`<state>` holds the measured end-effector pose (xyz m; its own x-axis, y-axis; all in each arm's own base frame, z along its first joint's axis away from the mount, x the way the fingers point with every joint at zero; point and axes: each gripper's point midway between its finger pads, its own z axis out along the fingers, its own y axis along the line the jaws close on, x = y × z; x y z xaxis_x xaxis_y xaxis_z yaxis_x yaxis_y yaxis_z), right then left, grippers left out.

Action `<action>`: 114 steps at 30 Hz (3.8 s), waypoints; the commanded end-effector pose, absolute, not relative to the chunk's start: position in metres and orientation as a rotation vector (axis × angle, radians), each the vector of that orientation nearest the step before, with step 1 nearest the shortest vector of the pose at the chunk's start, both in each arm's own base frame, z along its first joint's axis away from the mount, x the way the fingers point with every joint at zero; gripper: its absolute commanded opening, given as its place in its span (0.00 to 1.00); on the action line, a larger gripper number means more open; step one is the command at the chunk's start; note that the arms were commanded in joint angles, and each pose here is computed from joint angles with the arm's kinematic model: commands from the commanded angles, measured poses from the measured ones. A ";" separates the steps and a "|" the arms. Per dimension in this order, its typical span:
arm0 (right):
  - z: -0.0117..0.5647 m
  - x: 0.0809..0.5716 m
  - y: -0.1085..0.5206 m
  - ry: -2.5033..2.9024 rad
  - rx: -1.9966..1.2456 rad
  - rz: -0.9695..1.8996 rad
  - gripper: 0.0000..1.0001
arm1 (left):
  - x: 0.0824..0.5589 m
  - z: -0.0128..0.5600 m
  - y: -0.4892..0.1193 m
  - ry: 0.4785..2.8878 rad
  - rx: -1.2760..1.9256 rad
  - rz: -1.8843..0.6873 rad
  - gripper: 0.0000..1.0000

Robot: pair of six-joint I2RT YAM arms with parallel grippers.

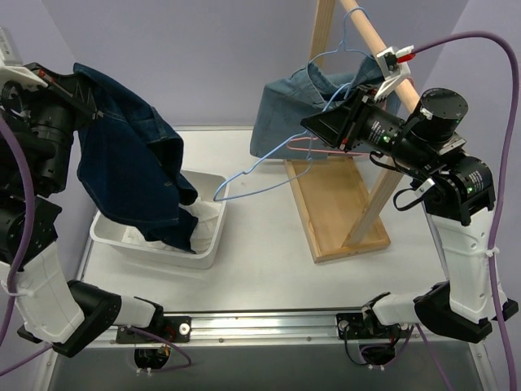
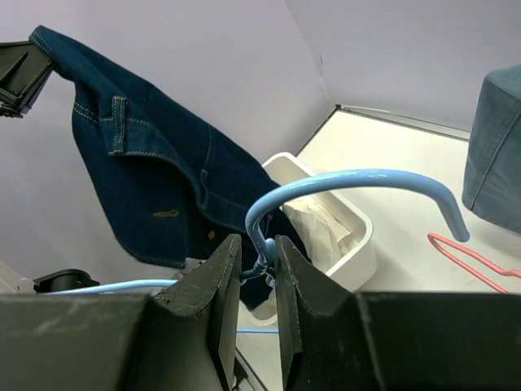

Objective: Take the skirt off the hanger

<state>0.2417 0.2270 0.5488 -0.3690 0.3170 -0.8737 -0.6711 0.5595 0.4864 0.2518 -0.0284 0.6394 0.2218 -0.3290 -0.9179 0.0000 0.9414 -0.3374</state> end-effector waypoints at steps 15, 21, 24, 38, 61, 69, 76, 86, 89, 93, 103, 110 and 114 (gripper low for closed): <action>0.550 0.235 0.213 1.629 -0.291 1.015 0.00 | 0.341 0.508 -0.063 1.595 -0.418 -0.412 0.02; 0.548 0.231 0.207 1.630 -0.269 1.008 0.00 | 0.346 0.389 -0.044 1.768 -0.636 -0.456 0.02; 0.548 0.228 0.208 1.615 -0.259 1.034 0.00 | 0.340 0.293 -0.055 1.949 -0.715 -0.504 0.02; 0.508 0.247 0.207 1.757 -0.198 0.962 0.00 | 0.301 0.236 -0.077 2.250 -0.706 -0.548 0.51; 0.430 0.282 0.204 2.043 -0.097 0.793 0.00 | 0.237 0.481 -0.139 1.674 0.055 -0.967 0.99; 0.412 0.285 0.194 2.107 -0.071 0.700 0.00 | 0.194 0.531 -0.191 1.490 0.542 -1.184 0.94; 0.413 0.284 0.193 2.104 -0.072 0.703 0.00 | 0.159 0.517 -0.214 1.488 0.754 -1.325 0.93; 0.415 0.285 0.196 2.093 -0.081 0.721 0.00 | 0.153 0.481 -0.239 1.627 0.853 -1.292 0.87; 0.420 0.283 0.197 2.085 -0.081 0.728 0.00 | 0.153 0.476 -0.244 1.656 0.870 -1.267 0.87; 0.424 0.282 0.196 2.075 -0.076 0.737 0.00 | 0.155 0.467 -0.252 1.690 0.891 -1.257 0.87; 0.429 0.279 0.195 2.062 -0.087 0.739 0.00 | 0.178 0.450 -0.256 1.837 0.856 -1.141 0.03; 0.436 0.268 0.195 2.052 -0.130 0.765 0.43 | 0.194 0.452 -0.246 1.851 0.820 -1.004 0.02; 0.450 0.258 0.192 2.014 -0.157 0.781 0.71 | 0.191 0.469 -0.243 1.784 0.834 -1.000 0.02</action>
<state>0.2756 0.1944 0.4204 -0.6077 0.1913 -0.7708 -0.3308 0.8214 0.4647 0.1960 -0.2502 0.4408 -0.4652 0.1549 -0.8716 0.8170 0.4541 -0.3554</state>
